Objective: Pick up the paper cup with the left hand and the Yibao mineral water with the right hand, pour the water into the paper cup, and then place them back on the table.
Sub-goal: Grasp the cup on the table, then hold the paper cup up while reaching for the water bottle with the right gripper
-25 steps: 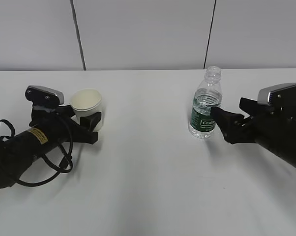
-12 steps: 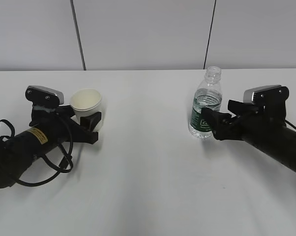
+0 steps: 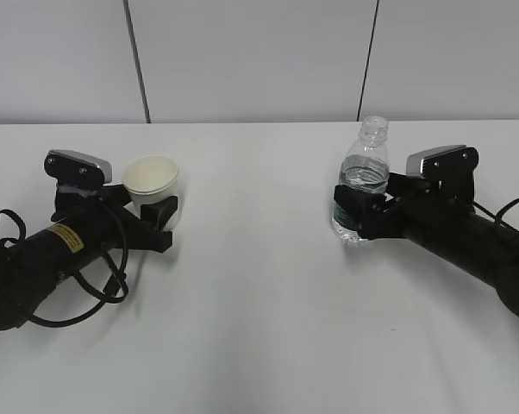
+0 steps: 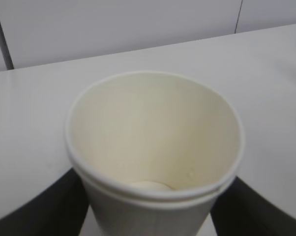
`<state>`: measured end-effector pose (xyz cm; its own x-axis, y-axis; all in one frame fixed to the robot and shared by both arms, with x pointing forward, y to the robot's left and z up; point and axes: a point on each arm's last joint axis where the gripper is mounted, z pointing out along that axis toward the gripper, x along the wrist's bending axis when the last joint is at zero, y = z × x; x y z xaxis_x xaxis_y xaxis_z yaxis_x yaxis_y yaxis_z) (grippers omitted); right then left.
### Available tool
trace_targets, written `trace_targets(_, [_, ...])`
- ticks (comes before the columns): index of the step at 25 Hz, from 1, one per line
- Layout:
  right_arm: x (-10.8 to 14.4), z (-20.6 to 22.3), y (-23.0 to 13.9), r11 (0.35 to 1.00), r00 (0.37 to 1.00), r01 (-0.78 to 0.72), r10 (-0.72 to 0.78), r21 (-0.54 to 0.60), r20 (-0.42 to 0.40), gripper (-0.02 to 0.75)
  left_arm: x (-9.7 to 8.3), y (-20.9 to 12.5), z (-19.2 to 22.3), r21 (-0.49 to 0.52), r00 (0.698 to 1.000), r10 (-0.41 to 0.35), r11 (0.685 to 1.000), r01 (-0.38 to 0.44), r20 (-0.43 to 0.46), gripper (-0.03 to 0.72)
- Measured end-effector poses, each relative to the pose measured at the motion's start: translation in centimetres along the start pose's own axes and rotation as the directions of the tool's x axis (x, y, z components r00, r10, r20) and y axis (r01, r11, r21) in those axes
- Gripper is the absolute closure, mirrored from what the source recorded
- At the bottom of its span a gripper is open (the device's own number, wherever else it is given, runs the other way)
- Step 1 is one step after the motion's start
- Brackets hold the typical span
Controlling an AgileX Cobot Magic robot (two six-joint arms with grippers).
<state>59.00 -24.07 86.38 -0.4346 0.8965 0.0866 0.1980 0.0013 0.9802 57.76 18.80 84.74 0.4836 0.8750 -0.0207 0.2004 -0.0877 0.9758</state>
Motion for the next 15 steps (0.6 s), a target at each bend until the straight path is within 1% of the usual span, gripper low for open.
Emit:
trace_targets(5, [-0.07, 0.45, -0.36, 1.000, 1.000, -0.001, 0.001, 0.003, -0.014, 0.080, 0.00, 0.00, 0.00, 0.000, 1.000, 0.000, 1.000, 0.000, 0.000, 0.236])
trace_targets(8, [0.01, 0.45, -0.40, 1.000, 1.000, 0.002, -0.002, 0.006, -0.023, 0.102, 0.00, 0.00, 0.00, 0.000, 1.000, 0.000, 1.000, 0.000, 0.000, 0.236])
trace_targets(9, [0.01, 0.45, -0.40, 1.000, 1.000, 0.002, -0.002, 0.006, -0.023, 0.118, 0.00, 0.00, 0.00, 0.000, 1.000, 0.000, 1.000, 0.000, 0.000, 0.236])
trace_targets(10, [-0.01, 0.45, -0.46, 1.000, 1.000, 0.001, -0.001, 0.007, -0.021, 0.160, 0.00, 0.00, 0.00, 0.000, 1.000, 0.000, 1.000, 0.000, 0.000, 0.236])
trace_targets(11, [-0.01, 0.45, -0.46, 1.000, 1.000, 0.001, -0.001, 0.007, -0.021, 0.181, 0.00, 0.00, 0.00, 0.000, 1.000, 0.000, 1.000, 0.000, 0.000, 0.236])
trace_targets(15, [-0.04, 0.45, -0.45, 1.000, 1.000, -0.001, 0.001, 0.006, -0.017, 0.232, 0.00, 0.00, 0.00, 0.000, 1.000, 0.000, 1.000, 0.000, 0.000, 0.236])
